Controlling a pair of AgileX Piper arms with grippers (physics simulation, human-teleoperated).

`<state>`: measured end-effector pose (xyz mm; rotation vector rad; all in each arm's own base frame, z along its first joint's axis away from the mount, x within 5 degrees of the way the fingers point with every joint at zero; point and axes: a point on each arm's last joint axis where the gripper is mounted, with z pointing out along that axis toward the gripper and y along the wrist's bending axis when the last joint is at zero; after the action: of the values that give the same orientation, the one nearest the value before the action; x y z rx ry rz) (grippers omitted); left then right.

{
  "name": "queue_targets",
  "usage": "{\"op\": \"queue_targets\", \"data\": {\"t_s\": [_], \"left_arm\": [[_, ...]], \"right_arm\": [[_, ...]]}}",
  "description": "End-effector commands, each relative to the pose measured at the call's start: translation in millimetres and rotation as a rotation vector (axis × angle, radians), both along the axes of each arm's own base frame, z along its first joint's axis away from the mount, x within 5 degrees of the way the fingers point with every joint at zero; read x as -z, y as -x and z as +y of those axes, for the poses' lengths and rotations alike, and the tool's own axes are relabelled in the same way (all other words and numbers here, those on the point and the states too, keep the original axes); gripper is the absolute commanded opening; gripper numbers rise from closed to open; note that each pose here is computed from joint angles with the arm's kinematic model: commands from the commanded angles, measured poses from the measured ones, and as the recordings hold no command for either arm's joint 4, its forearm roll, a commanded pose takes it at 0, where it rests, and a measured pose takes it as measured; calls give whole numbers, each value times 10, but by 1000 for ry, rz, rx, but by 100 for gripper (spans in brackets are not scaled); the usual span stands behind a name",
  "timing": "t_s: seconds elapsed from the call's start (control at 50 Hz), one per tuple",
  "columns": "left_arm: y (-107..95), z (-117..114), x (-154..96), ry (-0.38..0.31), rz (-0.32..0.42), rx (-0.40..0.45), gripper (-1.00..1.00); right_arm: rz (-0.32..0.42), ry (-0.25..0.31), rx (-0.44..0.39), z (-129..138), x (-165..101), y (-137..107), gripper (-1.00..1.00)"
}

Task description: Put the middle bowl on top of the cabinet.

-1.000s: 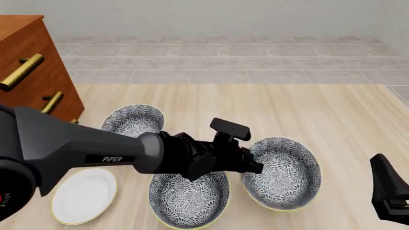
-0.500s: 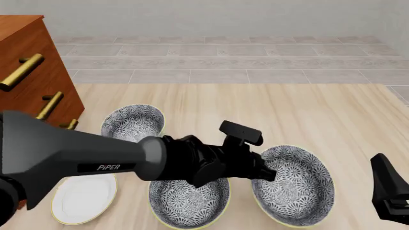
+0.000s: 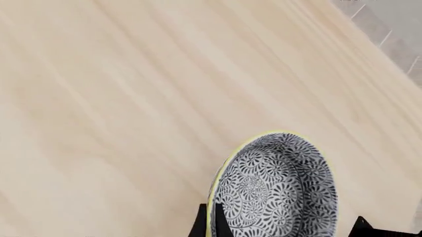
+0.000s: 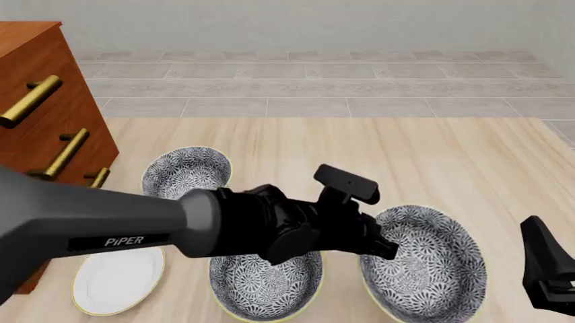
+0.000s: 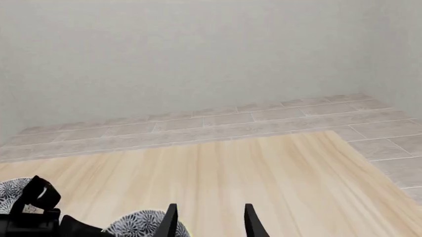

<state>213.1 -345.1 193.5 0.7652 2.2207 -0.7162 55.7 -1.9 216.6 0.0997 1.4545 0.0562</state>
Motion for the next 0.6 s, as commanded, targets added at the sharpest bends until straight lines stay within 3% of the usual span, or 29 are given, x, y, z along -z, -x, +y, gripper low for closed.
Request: {"op": "queue_targets", "data": {"t_s": [0.02,0.6], "left_arm": [[66,7,-170,32,6,-3,-100],[-31,284,-441,35,4,-62,-100]], "right_arm": [[0,5,0,0,5,-1,100],[1,12,2,-1,-2,0,100]]}}
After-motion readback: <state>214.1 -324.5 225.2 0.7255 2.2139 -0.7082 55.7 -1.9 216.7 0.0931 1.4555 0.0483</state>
